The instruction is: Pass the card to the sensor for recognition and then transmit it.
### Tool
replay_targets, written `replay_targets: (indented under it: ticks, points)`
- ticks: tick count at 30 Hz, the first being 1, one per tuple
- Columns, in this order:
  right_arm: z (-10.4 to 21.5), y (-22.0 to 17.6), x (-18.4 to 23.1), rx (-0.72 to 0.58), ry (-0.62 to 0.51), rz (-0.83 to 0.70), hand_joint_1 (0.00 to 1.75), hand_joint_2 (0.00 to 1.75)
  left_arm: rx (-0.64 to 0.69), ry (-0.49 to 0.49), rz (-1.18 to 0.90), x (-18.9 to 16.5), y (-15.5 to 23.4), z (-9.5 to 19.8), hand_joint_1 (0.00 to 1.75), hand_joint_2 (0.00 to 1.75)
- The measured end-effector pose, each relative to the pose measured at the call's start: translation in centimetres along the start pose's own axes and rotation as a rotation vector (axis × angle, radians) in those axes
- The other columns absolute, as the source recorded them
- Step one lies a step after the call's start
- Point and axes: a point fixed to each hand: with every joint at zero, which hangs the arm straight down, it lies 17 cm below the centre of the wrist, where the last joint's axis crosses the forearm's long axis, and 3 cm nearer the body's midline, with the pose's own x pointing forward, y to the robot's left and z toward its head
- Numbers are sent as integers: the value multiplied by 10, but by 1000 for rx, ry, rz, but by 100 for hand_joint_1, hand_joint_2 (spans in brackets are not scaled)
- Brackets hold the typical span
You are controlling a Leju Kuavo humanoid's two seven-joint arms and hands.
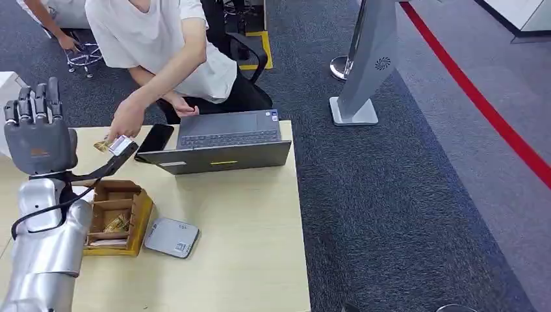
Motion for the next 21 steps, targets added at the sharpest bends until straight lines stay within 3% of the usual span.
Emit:
replay_targets:
  ticks: [7, 12, 17, 21]
  points:
    - [1, -4, -8, -12, 5, -51, 0, 175, 26, -61, 90, 51, 23, 25, 0, 175]
    - [2, -10, -21, -30, 21, -147, 0, 175, -11, -115, 145, 96, 43, 74, 0, 175]
    - [2, -15, -29, -46, 39, -206, 0, 175, -97, -135, 175, 111, 49, 135, 0, 175]
    - [2, -17, -30, -55, 42, -217, 0, 175, -109, -149, 188, 113, 56, 151, 0, 175]
